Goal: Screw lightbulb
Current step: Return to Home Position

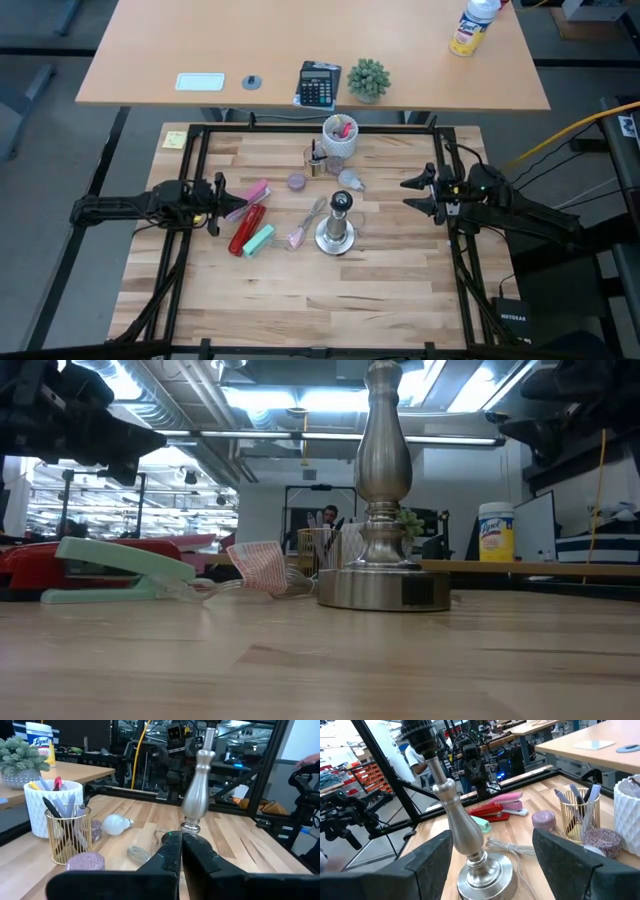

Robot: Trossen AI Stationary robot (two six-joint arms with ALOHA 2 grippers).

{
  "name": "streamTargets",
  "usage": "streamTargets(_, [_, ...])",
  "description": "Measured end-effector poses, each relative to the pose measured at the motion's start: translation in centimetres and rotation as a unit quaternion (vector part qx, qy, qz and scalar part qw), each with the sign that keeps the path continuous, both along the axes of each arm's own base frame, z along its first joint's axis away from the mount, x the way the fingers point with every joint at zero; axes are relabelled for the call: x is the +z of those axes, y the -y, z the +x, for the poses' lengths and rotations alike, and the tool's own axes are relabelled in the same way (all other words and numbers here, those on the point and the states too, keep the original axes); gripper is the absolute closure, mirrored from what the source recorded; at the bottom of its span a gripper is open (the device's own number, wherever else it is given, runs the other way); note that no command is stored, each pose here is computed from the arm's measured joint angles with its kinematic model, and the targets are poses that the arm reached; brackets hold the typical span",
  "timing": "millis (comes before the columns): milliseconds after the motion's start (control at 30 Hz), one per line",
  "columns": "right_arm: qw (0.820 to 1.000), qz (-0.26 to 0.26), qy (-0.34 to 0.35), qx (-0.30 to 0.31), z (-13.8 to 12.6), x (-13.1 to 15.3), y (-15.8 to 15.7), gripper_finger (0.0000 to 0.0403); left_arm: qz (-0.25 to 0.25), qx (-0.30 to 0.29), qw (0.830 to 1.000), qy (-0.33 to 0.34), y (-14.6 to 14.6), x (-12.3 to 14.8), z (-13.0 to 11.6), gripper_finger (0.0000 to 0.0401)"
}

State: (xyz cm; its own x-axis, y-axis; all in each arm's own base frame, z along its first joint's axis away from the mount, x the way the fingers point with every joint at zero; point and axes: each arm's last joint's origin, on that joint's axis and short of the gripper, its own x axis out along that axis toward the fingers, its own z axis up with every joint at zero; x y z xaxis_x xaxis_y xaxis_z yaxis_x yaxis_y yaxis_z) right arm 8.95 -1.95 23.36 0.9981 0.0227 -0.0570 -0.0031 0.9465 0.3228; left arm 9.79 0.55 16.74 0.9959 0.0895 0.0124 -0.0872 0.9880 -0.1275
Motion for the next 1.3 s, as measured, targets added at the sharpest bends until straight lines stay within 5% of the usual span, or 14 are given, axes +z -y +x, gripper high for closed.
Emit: streamTargets(1300, [1.000, 0.006, -0.019, 0.000, -0.03, -0.38, -0.01, 0.0123, 0.000, 0.000, 1.000, -0.001, 0.00, -0.02, 0.00, 0.0396])
